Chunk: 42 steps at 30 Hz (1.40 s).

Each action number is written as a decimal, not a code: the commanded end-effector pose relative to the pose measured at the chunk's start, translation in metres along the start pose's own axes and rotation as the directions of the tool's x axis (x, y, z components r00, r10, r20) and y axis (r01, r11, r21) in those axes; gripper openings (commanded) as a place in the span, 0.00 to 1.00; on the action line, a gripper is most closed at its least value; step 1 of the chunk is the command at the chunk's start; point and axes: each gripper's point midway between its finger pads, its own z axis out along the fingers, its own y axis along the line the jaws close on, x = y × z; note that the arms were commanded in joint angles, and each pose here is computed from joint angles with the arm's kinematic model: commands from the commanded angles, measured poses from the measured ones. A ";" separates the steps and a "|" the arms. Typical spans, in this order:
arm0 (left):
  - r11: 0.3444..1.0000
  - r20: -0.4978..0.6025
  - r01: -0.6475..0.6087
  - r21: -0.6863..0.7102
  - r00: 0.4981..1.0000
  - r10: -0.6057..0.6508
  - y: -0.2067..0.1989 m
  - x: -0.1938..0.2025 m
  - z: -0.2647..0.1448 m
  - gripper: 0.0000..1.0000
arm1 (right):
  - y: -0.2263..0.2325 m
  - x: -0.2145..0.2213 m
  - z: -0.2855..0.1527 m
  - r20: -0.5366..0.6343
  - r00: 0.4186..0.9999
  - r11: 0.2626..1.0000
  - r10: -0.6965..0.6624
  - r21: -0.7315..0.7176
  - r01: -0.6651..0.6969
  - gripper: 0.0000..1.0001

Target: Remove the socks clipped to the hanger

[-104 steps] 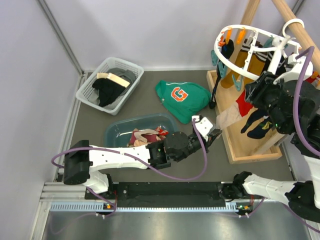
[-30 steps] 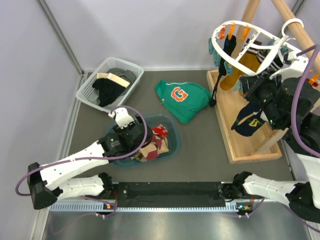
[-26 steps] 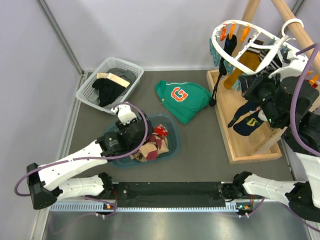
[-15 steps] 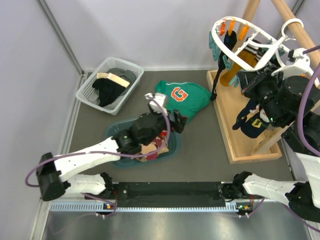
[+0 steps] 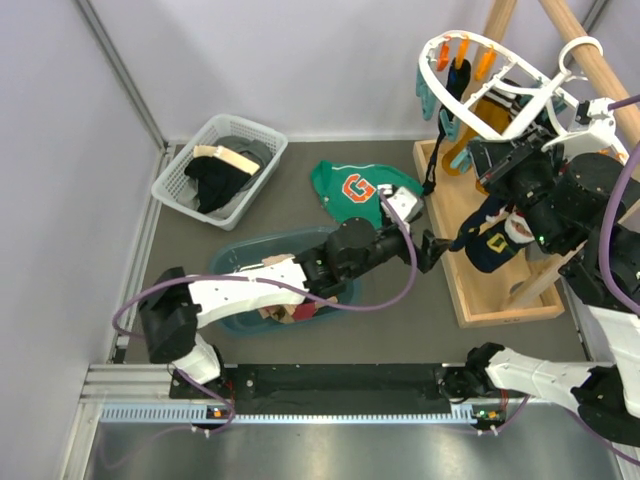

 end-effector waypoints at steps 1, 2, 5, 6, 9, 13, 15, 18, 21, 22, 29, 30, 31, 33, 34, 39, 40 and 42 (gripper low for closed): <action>0.997 0.111 -0.040 0.071 0.993 0.032 -0.024 -0.026 0.025 0.96 | 0.029 0.010 -0.003 -0.063 0.997 0.989 0.045 -0.141 -0.053 0.00; 0.997 0.122 -0.039 0.066 0.992 0.031 -0.025 -0.030 0.030 0.96 | 0.029 0.011 -0.003 -0.066 0.997 0.989 0.043 -0.141 -0.052 0.00; 0.999 0.107 -0.040 0.022 0.994 0.037 -0.019 -0.020 0.047 0.95 | 0.030 0.011 -0.004 -0.067 0.997 0.988 0.047 -0.144 -0.056 0.00; 0.999 0.090 -0.042 0.007 0.995 0.041 -0.016 -0.010 0.053 0.95 | 0.029 0.010 -0.005 -0.067 0.997 0.988 0.048 -0.146 -0.057 0.00; 0.998 0.088 -0.067 -0.002 0.994 0.066 -0.014 -0.005 0.061 0.94 | 0.027 0.010 -0.006 -0.067 0.997 0.988 0.048 -0.140 -0.057 0.00; 0.998 0.121 -0.064 0.021 0.991 0.061 -0.019 -0.008 0.067 0.88 | 0.025 0.014 -0.007 -0.071 0.996 0.989 0.050 -0.137 -0.059 0.00; 0.997 0.127 -0.062 0.046 0.990 0.056 -0.026 -0.010 0.070 0.77 | 0.024 0.015 -0.007 -0.071 0.996 0.989 0.050 -0.137 -0.059 0.00; 0.995 0.130 -0.079 0.060 0.989 0.070 -0.034 -0.012 0.067 0.37 | 0.022 0.015 -0.008 -0.073 0.996 0.990 0.049 -0.132 -0.058 0.01; 0.995 0.134 -0.086 0.051 0.988 0.079 -0.038 -0.011 0.060 0.11 | 0.020 0.016 -0.009 -0.073 0.996 0.990 0.051 -0.128 -0.060 0.02; 0.995 0.135 -0.087 0.052 0.988 0.079 -0.041 -0.013 0.058 0.05 | 0.020 0.015 -0.010 -0.072 0.996 0.990 0.049 -0.131 -0.058 0.02; 0.991 0.140 -0.128 -0.047 0.981 0.133 -0.039 -0.022 0.028 0.00 | 0.003 0.011 -0.024 -0.065 0.997 0.996 0.033 -0.083 -0.038 0.30; 0.991 0.137 -0.125 -0.044 0.982 0.130 -0.046 -0.020 0.024 0.00 | 0.001 0.012 -0.026 -0.069 0.997 0.996 0.032 -0.082 -0.038 0.34; 0.984 0.130 -0.171 -0.060 0.976 0.177 -0.045 -0.017 0.021 0.00 | -0.002 0.011 -0.028 -0.068 0.997 0.996 0.035 -0.075 -0.041 0.37; 0.978 0.131 -0.185 -0.096 0.972 0.197 -0.046 -0.020 0.014 0.00 | -0.008 0.013 -0.035 -0.085 0.996 0.998 0.020 -0.062 -0.025 0.41; 0.974 0.119 -0.200 -0.108 0.970 0.212 -0.045 -0.018 0.012 0.00 | -0.012 0.014 -0.037 -0.090 0.996 0.999 0.012 -0.049 -0.017 0.42; 0.963 0.096 -0.219 -0.154 0.967 0.236 -0.048 -0.014 -0.002 0.00 | -0.031 0.011 -0.054 -0.096 0.995 0.999 -0.033 -0.009 0.032 0.45; 0.962 0.097 -0.224 -0.158 0.966 0.241 -0.048 -0.012 -0.006 0.00 | -0.032 0.009 -0.055 -0.093 0.995 0.999 -0.043 -0.008 0.042 0.46; 0.961 0.103 -0.220 -0.169 0.966 0.239 -0.048 -0.014 -0.011 0.00 | -0.033 0.004 -0.060 -0.105 0.991 0.997 -0.081 -0.002 0.082 0.47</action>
